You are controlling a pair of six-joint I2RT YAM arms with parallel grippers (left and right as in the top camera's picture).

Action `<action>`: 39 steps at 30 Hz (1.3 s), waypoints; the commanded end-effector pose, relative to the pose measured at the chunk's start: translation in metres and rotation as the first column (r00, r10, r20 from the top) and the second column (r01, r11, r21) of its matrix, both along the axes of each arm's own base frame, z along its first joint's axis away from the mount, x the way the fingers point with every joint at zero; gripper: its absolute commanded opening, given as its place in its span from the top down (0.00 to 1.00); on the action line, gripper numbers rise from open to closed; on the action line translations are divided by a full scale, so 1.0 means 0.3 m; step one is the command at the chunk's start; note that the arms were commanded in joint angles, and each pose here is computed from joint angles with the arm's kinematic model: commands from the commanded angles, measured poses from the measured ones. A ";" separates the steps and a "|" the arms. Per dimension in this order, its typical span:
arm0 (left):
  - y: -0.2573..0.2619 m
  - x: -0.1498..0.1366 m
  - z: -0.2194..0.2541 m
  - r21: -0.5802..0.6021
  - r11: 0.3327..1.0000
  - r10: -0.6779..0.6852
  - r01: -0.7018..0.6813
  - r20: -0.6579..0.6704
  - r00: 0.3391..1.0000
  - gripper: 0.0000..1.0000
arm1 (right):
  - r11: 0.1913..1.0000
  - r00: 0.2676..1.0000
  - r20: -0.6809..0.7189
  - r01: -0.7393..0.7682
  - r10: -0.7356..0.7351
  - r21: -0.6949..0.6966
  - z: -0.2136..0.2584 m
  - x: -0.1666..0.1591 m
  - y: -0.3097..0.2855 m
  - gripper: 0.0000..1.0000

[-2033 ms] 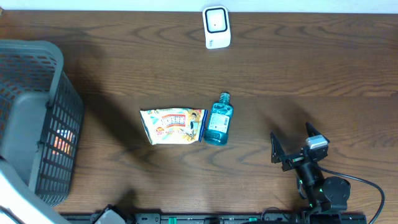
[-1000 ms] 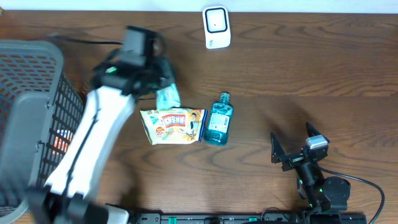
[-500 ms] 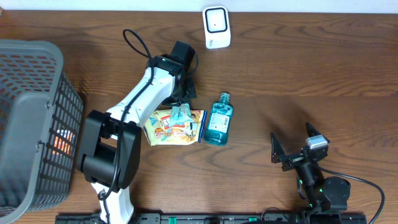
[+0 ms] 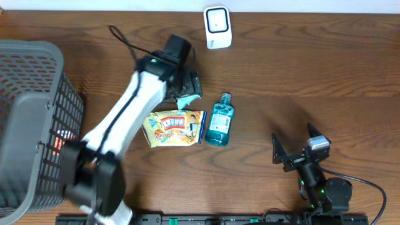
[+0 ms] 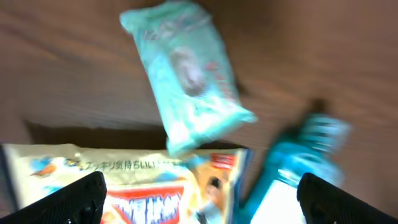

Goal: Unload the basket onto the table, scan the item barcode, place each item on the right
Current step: 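Carry the green packet out and drop it above the wipes pack, then return the left gripper into the basket and grasp the orange tissue pack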

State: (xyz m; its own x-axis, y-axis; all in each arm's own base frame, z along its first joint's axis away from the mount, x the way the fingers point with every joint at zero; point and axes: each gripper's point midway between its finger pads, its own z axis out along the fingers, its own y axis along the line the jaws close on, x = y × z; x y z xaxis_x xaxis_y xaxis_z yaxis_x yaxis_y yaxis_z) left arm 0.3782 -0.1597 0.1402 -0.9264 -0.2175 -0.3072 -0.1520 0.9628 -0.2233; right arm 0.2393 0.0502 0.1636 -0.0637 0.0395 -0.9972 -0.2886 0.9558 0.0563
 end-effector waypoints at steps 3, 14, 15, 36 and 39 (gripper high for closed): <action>0.094 -0.019 0.338 0.024 1.000 -0.002 -0.005 0.299 0.954 0.01 | 1.000 1.000 -0.002 -0.002 0.002 0.006 -0.004 -0.001 0.003 0.01; 0.680 -0.236 0.831 0.106 0.789 0.355 -0.606 0.727 0.588 0.02 | 1.000 1.000 -0.002 -0.002 0.002 0.006 -0.004 -0.001 0.003 0.01; 0.728 -0.257 0.843 0.097 0.760 0.382 -0.643 0.733 0.562 0.02 | 1.000 1.000 -0.002 -0.002 0.002 0.006 -0.003 -0.001 0.003 0.01; 1.353 -0.497 0.310 -0.038 0.208 0.974 -0.977 0.105 0.203 0.02 | 1.000 1.000 -0.002 -0.002 0.002 0.006 -0.004 -0.001 0.003 0.01; 1.332 -0.475 0.177 -0.001 0.226 0.973 -0.974 -0.055 0.225 0.02 | 1.000 1.000 -0.002 -0.002 0.002 0.006 -0.004 -0.001 0.003 0.01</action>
